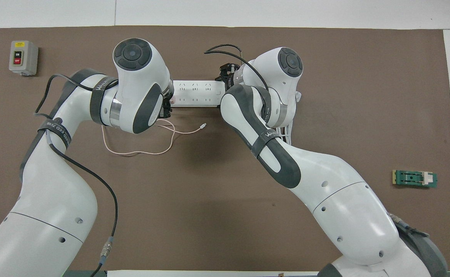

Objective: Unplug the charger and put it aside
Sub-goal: 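Grasp the pink charger on the strip with the left gripper, then pull the pink charger out of the strip toward the left gripper's side, then lower the charger onto the mat with the left gripper while the right gripper withdraws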

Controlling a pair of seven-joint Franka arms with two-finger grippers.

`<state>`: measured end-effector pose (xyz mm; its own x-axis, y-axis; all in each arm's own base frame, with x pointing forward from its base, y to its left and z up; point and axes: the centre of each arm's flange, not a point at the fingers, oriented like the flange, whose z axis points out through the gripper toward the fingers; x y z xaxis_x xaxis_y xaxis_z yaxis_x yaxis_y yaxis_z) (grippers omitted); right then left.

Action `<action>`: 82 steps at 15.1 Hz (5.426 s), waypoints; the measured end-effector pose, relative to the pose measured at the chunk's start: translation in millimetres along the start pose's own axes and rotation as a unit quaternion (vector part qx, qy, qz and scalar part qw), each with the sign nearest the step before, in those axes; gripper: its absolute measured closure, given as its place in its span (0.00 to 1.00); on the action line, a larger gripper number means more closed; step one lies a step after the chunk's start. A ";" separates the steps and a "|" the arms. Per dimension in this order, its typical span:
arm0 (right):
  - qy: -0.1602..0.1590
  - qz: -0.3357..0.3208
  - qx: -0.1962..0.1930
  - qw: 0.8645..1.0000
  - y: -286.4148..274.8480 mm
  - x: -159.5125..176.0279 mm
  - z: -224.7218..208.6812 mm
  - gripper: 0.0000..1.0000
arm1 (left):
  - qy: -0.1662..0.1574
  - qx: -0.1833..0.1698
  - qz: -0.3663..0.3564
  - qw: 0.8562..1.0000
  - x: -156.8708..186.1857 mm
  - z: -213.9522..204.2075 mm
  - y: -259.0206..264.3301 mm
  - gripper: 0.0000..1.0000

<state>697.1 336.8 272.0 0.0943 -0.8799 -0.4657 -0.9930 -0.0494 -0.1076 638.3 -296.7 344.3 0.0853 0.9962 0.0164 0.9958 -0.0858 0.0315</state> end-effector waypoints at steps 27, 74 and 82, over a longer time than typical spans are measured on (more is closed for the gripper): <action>-0.002 0.003 0.000 1.000 -0.2 0.9 0.1 0.07 | 0.016 0.008 0.039 0.999 14.3 -75.3 -2.6 0.69; 0.105 -0.552 -0.167 0.810 25.9 90.7 -376.9 0.00 | -0.101 -0.078 0.651 0.748 256.4 9.9 -199.3 0.69; 0.116 -0.566 -0.199 0.791 54.2 72.1 -420.6 0.00 | -0.088 -0.088 0.669 0.732 281.0 9.7 -197.7 0.00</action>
<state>619.9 71.9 602.0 0.9701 -0.2259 -0.0889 -0.2296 -0.9727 -0.0338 465.7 0.3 332.9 0.9998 0.0028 0.0215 -0.0023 -0.9721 0.2344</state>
